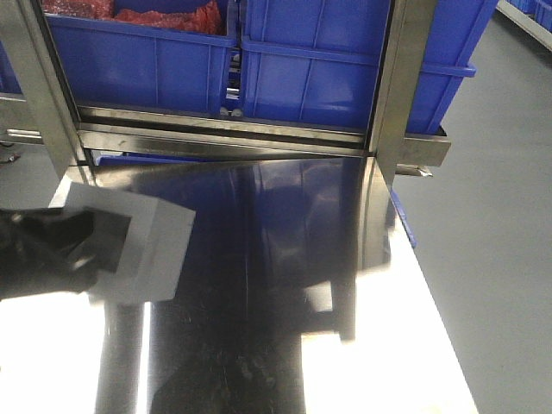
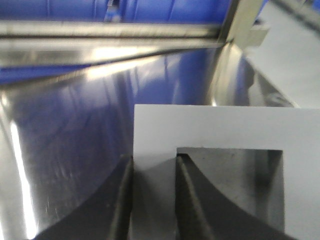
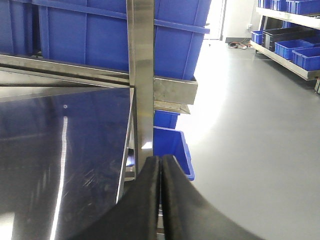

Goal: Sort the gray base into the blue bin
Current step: 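Lift the gray block off the table with the left gripper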

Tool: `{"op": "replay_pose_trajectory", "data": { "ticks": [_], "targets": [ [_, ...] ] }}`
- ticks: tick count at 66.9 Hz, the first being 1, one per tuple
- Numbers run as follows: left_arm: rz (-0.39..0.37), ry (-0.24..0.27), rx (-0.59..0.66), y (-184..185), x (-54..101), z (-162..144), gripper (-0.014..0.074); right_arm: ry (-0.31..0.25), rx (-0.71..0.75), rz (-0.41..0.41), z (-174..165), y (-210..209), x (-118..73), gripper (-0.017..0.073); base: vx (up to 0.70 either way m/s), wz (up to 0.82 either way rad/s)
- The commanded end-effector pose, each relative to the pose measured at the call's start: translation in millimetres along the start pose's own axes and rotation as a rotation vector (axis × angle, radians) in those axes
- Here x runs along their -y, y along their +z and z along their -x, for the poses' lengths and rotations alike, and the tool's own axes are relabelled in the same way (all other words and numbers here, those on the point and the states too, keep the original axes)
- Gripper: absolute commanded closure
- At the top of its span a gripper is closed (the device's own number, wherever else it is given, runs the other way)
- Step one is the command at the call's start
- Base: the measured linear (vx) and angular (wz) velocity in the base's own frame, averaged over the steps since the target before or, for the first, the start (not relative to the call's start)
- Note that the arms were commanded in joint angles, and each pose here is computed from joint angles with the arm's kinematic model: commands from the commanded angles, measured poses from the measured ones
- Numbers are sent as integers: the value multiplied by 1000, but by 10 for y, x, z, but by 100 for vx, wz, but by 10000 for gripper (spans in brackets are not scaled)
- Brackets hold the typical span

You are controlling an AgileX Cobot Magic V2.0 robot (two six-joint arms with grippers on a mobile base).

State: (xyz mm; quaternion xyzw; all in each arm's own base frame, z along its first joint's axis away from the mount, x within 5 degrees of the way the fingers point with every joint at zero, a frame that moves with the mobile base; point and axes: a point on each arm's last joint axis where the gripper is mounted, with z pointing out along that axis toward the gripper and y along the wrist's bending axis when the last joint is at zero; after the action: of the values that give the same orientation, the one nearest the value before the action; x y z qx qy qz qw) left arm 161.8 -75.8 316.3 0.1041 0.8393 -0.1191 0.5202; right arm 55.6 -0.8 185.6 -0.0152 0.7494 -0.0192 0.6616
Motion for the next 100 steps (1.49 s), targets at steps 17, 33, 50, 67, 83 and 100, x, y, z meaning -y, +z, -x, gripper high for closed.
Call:
{"op": "replay_pose_trajectory", "data": {
  "ticks": [17,33,50,67,83,100],
  "targets": [
    [-160,75,398,-649,-63,-401,602,-15,74,-7,50,-4,4,564,0,0],
    [-180,69,457,-751,-118,-693,601,-15,74,-7,50,-4,4,564,0,0],
    [-182,68,455,-745,-117,-697,601,-15,73,-7,50,-3,4,564,0,0],
    [-179,68,451,-744,-119,-700,601,-15,73,-7,50,-3,4,564,0,0],
    [-179,68,451,-744,-119,-700,601,-15,73,-7,50,-3,4,564,0,0],
    [-179,68,451,-744,-119,-700,601,-15,74,-7,50,-3,4,564,0,0]
  ]
}}
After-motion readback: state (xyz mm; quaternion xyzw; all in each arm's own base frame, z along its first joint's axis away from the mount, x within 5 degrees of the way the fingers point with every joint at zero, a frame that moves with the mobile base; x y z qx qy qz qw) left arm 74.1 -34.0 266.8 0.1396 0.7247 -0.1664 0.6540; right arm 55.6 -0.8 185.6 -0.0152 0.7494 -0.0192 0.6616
